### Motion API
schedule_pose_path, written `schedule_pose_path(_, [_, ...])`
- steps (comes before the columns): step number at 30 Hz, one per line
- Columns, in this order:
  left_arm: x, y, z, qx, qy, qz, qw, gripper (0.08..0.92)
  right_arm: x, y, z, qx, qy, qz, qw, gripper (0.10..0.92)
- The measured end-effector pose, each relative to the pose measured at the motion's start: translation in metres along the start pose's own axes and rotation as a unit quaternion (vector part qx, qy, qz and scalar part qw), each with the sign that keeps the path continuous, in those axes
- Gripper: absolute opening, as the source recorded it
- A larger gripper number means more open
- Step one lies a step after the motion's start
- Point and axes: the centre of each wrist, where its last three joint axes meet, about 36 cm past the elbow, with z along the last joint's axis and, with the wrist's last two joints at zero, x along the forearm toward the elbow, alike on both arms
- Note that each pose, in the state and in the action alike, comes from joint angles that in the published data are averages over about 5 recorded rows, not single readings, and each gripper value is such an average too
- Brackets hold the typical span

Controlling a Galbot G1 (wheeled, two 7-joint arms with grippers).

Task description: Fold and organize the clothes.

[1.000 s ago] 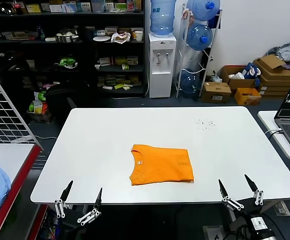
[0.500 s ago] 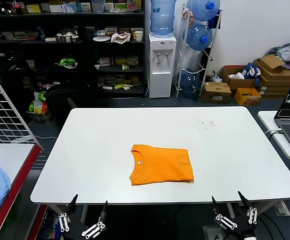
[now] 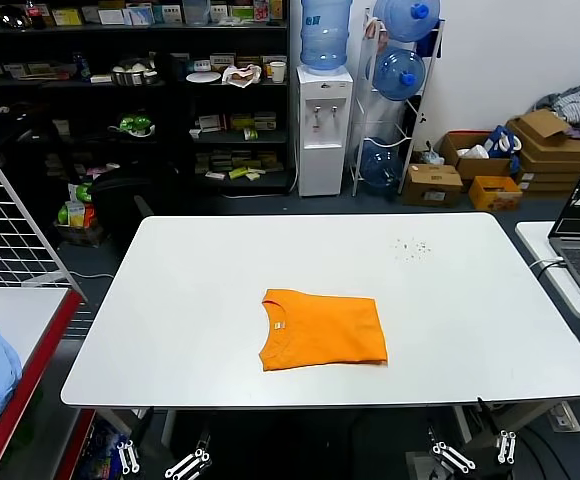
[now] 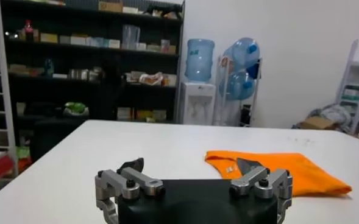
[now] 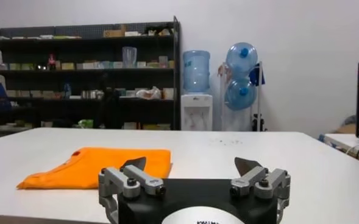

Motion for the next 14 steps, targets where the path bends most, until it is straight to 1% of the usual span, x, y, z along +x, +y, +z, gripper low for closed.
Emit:
schedule_pose_path(4, [0.0001, -0.0016, -0.0026, 0.006, 0.012, -0.01, 1.0, 0.921, 0.0039, 0.0027, -0.0002, -0.002, 0.006, 0.0, 1.0, 0.921])
schedule_pose_path(14, [0.0008, -0.0013, -0.0046, 0.014, 0.03, -0.025, 0.999, 0.921, 0.0077, 0.0055, 0.0009, -0.005, 0.012, 0.004, 1.0, 0.921])
